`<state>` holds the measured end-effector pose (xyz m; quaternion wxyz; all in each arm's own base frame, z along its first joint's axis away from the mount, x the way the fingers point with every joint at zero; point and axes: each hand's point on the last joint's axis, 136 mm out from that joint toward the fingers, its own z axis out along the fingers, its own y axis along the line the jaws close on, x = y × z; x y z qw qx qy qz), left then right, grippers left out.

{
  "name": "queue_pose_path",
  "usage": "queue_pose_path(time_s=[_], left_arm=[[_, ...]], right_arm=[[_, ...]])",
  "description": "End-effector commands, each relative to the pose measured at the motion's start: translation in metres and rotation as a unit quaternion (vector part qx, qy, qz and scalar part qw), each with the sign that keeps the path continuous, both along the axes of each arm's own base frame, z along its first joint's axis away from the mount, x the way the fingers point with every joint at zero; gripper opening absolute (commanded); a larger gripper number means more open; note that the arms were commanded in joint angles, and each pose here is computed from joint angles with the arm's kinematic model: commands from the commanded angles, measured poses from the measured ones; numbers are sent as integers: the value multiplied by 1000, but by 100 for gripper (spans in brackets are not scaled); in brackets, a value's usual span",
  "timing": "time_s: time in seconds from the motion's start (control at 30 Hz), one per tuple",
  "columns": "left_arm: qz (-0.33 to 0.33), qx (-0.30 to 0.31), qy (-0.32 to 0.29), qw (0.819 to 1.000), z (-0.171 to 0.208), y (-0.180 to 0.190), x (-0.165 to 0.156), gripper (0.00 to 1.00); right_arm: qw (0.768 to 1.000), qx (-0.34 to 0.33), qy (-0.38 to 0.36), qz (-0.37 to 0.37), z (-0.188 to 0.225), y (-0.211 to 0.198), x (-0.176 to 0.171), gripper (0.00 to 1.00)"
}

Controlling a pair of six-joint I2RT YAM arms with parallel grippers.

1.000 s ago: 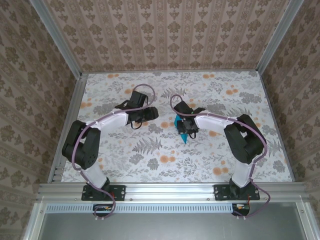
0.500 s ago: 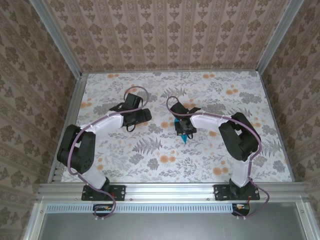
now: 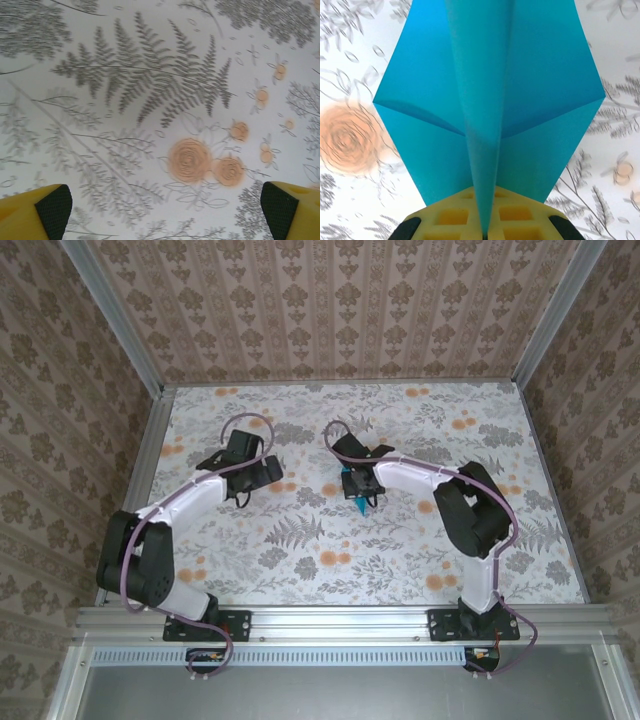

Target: Fold a paper plane with a square sheet of paper (pick it up from the middle)

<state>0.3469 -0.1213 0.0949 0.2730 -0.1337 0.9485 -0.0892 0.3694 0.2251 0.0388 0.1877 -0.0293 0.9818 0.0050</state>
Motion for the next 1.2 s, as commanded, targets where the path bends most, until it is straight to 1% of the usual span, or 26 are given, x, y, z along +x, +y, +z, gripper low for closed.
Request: queue_pose_path(time_s=[0.0, 0.13, 0.3, 0.43, 0.57, 0.67, 0.7, 0.77, 0.97, 1.07, 1.17], left_arm=[[6, 17, 0, 1000, 4, 14, -9, 100], [10, 16, 1, 1000, 4, 20, -12, 100], [12, 15, 3, 1000, 2, 22, -14, 100], [10, 12, 3, 1000, 2, 22, -14, 100], [8, 11, -1, 1000, 7, 22, -13, 100], [8, 12, -12, 1000, 17, 25, -11, 100], [9, 12, -17, 1000, 21, 25, -10, 100], [13, 13, -29, 999, 30, 30, -10, 100], [27, 27, -71, 997, 58, 50, -6, 100], [30, 38, -92, 995, 68, 63, -2, 100], [32, 44, -120, 991, 77, 75, 1, 100]], right_arm=[[1000, -24, 5, 4, -8, 1, 7, 8], [1000, -27, 8, 5, -12, 7, 16, 10], [999, -39, 28, 5, -26, 8, 16, 14], [999, -38, 35, 6, -27, 9, 15, 18], [1000, -23, 18, 9, -4, 14, 20, 21], [1000, -5, -12, 13, 31, 18, 26, 26], [1000, 0, -23, 13, 44, 18, 27, 28], [999, 8, -45, 15, 68, 17, 29, 36], [993, 21, -119, 7, 128, 1, 31, 62], [986, 15, -166, -11, 155, -22, 34, 71], [975, -3, -219, -39, 177, -56, 39, 78]])
